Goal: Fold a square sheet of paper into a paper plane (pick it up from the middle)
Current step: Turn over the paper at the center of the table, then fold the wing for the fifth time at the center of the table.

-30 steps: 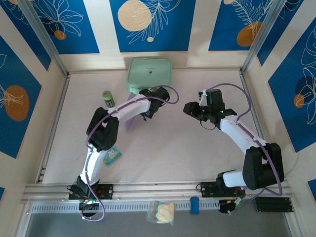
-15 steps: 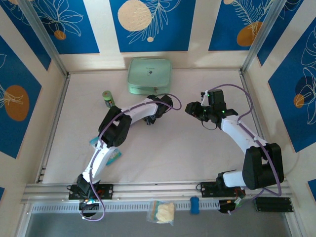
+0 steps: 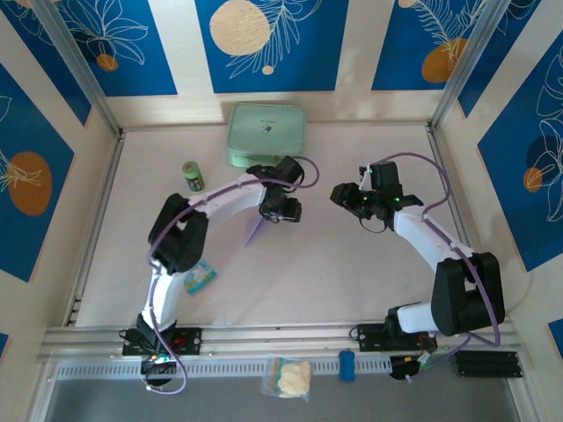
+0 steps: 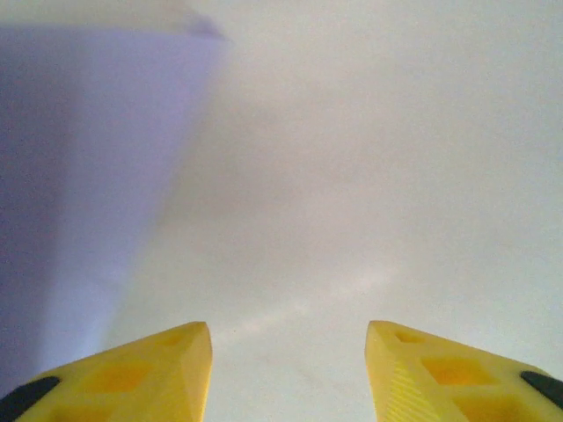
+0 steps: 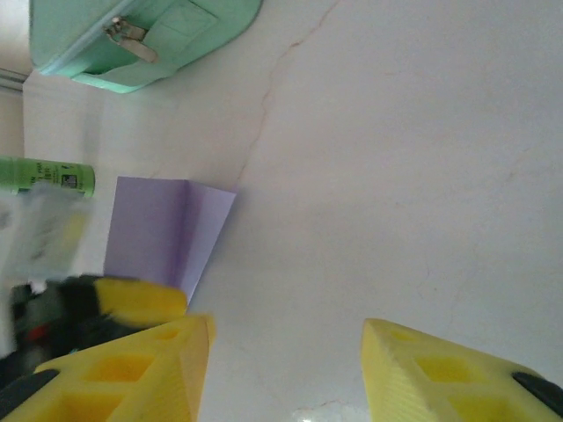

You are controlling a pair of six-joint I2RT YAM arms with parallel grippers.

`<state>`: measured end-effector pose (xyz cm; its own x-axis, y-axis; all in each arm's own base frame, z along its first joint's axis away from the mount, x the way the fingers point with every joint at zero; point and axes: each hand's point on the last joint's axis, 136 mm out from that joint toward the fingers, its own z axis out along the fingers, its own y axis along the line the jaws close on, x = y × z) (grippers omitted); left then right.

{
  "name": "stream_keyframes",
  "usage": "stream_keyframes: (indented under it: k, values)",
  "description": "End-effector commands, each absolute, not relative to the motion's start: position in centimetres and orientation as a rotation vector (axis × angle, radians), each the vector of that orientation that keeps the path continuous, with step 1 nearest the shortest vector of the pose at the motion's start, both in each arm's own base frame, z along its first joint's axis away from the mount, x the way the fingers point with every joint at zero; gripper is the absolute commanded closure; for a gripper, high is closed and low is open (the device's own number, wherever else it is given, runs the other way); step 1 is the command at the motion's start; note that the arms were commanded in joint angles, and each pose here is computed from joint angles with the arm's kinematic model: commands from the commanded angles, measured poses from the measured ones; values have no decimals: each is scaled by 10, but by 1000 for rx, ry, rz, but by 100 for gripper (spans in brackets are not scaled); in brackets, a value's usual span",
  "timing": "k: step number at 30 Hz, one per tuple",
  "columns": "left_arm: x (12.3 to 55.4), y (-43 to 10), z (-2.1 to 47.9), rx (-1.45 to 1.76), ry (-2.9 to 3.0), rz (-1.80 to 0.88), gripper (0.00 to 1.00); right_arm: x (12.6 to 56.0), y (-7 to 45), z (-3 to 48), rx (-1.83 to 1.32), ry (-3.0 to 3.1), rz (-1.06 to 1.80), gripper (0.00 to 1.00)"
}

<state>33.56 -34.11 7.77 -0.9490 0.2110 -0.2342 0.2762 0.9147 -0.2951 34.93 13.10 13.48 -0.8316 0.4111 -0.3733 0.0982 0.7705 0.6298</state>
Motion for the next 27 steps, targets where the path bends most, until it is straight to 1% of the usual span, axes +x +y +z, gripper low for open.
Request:
stream_keyframes:
  k: [1, 5, 7, 8, 10, 12, 14, 19, 22, 27]
  values:
    - [315, -372, 121, 343, 2827, -982, 47, 346, 130, 125, 433, 2483, 848, 51]
    - [307, -368, 151, 340, 2727, -1173, 44, 347, 133, 123, 441, 2486, 876, 51]
    - [314, -355, 157, 314, 2689, -1149, 43, 347, 135, 122, 442, 2489, 887, 51]
    - [319, -342, 152, 277, 2693, -1092, 43, 347, 137, 121, 437, 2492, 899, 51]
    - [329, -319, 139, 213, 2703, -979, 45, 347, 140, 120, 435, 2497, 914, 51]
    - [336, -303, 124, 153, 2715, -903, 51, 346, 145, 118, 431, 2502, 933, 50]
    - [338, -295, 111, 116, 2734, -856, 56, 344, 149, 116, 432, 2508, 954, 50]
    - [343, -278, 74, 4, 2799, -731, 66, 342, 159, 111, 435, 2521, 991, 48]
    - [348, -269, 60, -65, 2796, -676, 71, 339, 167, 107, 425, 2526, 1004, 45]
    - [352, -260, 40, -129, 2807, -603, 76, 335, 182, 98, 415, 2567, 1032, 45]
